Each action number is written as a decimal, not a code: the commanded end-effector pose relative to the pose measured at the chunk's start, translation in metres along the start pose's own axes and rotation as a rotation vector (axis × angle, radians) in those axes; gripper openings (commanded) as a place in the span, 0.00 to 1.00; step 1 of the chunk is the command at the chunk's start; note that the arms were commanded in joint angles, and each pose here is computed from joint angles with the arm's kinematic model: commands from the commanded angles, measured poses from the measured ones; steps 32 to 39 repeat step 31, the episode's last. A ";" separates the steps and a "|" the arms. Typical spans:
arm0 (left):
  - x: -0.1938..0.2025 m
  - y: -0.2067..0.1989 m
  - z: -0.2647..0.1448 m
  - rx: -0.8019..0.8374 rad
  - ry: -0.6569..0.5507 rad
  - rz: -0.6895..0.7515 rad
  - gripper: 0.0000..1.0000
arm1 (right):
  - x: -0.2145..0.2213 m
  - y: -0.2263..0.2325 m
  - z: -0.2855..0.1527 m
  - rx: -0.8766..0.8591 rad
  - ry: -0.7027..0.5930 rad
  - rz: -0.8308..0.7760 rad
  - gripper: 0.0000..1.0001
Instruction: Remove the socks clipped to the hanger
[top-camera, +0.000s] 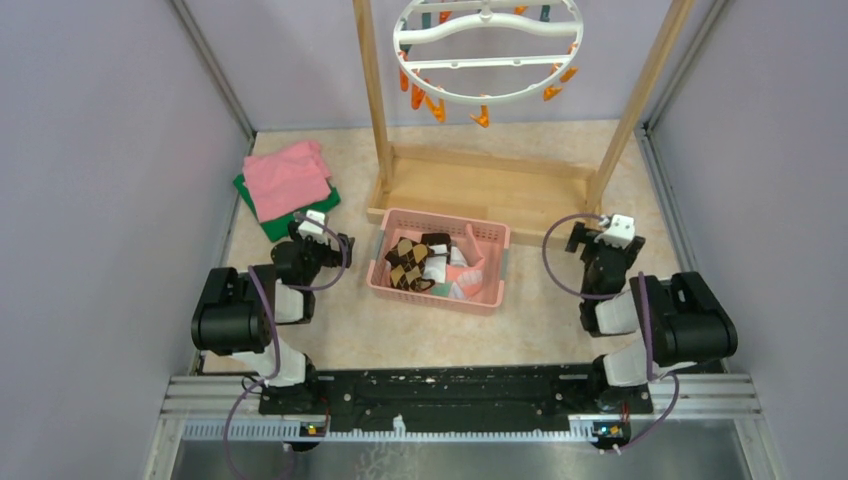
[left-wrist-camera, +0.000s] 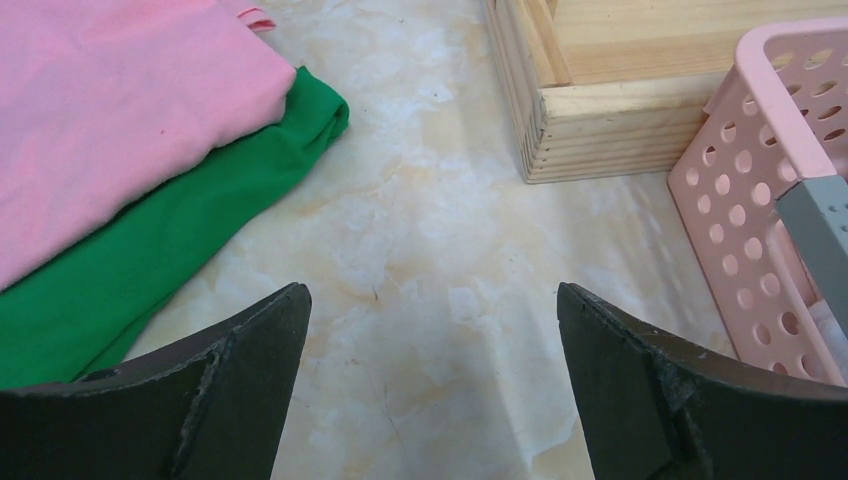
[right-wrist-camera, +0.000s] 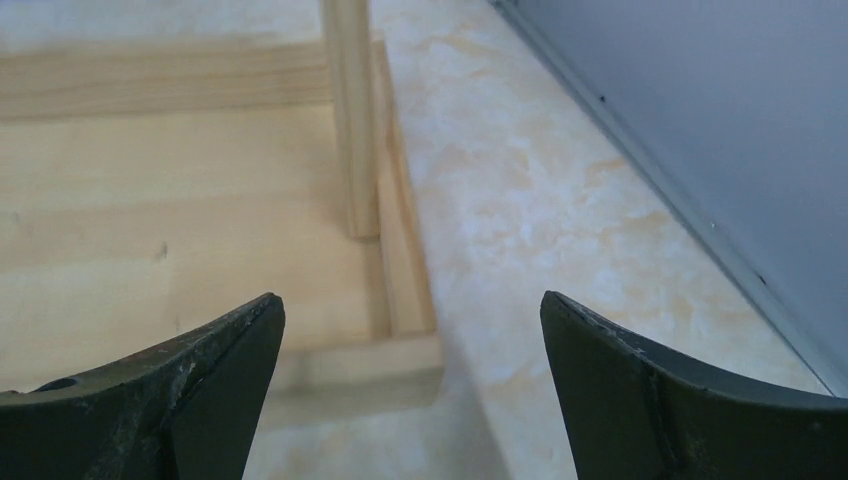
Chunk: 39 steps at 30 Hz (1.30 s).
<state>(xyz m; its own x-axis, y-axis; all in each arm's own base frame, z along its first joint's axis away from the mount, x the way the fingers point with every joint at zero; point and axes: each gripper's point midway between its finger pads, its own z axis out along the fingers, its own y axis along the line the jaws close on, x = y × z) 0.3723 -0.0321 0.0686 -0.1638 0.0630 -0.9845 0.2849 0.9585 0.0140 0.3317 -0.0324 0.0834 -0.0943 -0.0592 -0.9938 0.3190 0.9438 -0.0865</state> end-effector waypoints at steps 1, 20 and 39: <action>-0.021 -0.001 0.002 0.011 -0.073 0.032 0.99 | -0.024 0.002 0.027 -0.056 -0.024 0.142 0.99; -0.021 0.000 0.004 0.004 -0.066 0.033 0.99 | -0.025 0.003 0.023 -0.065 -0.036 0.143 0.99; -0.020 0.000 0.007 -0.024 -0.055 0.041 0.99 | -0.026 0.003 0.023 -0.066 -0.037 0.142 0.99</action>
